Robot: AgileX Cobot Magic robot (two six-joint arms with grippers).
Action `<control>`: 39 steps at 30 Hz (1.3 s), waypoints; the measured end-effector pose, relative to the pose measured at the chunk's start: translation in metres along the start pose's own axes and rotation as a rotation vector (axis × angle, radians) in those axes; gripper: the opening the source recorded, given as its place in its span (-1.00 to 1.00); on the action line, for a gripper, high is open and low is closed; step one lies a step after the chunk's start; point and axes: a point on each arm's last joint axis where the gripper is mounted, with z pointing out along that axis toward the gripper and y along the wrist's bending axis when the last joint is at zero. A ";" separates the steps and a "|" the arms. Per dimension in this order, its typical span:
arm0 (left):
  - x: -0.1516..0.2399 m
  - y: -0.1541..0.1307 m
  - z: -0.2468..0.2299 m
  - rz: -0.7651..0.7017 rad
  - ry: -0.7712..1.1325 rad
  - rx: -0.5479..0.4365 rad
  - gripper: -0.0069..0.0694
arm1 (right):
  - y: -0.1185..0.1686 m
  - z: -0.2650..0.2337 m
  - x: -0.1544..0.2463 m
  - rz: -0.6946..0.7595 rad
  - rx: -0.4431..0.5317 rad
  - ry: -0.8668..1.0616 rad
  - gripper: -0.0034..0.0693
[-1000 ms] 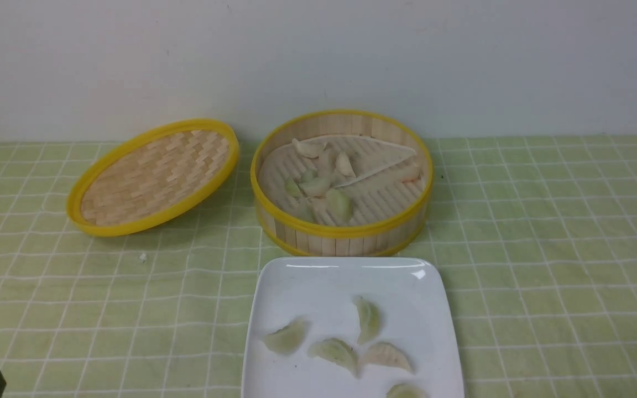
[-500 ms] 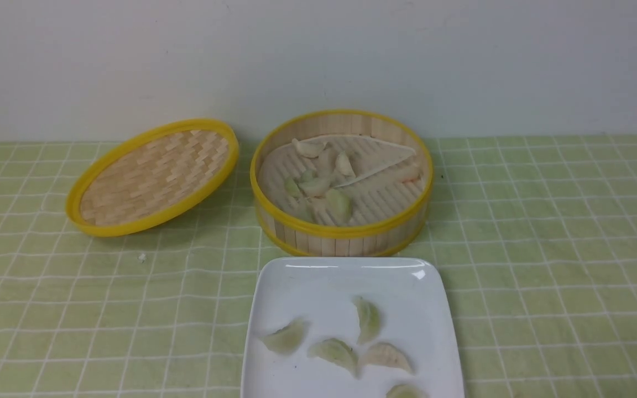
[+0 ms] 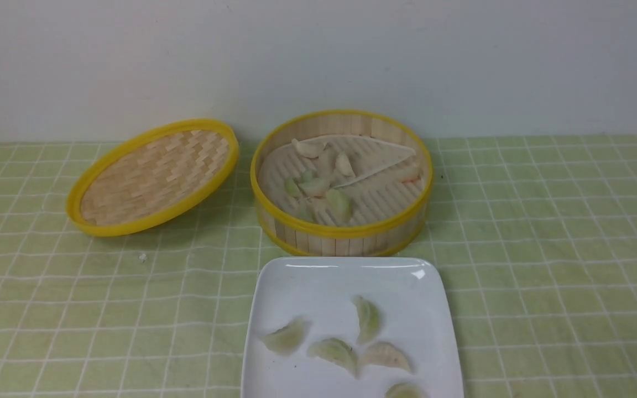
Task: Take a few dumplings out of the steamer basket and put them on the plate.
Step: Use the left arm to grab a dumpling from the steamer
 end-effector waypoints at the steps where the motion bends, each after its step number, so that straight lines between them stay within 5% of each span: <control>1: -0.002 -0.001 -0.002 0.009 -0.008 0.003 -0.84 | 0.000 0.000 0.000 0.008 0.000 -0.003 -0.94; 5: 0.006 -0.003 0.055 0.093 0.485 -0.035 -0.84 | 0.000 0.000 -0.002 0.062 0.002 -0.027 -0.94; 10: 0.021 -0.004 0.109 0.096 0.709 0.052 -0.84 | 0.006 0.000 -0.007 0.063 -0.015 -0.033 -0.94; 16: 0.022 -0.035 0.165 0.197 0.800 0.135 -0.84 | 0.076 -0.001 -0.026 -0.275 -0.110 0.242 -0.94; 20: 0.022 -0.076 0.197 0.300 0.835 0.145 -0.84 | 0.115 0.025 -0.037 -0.532 -0.032 0.612 -0.94; 25: 0.021 -0.112 0.232 0.420 0.837 0.151 -0.84 | 0.128 0.060 -0.048 -0.704 0.133 0.960 -0.94; 32: 0.030 -0.137 0.293 0.462 0.825 0.153 -0.81 | 0.125 0.098 -0.051 -0.753 0.264 1.125 -0.94; 39: 0.067 -0.140 0.366 0.460 0.831 0.132 -0.39 | 0.123 0.103 -0.050 -0.743 0.272 1.140 -0.94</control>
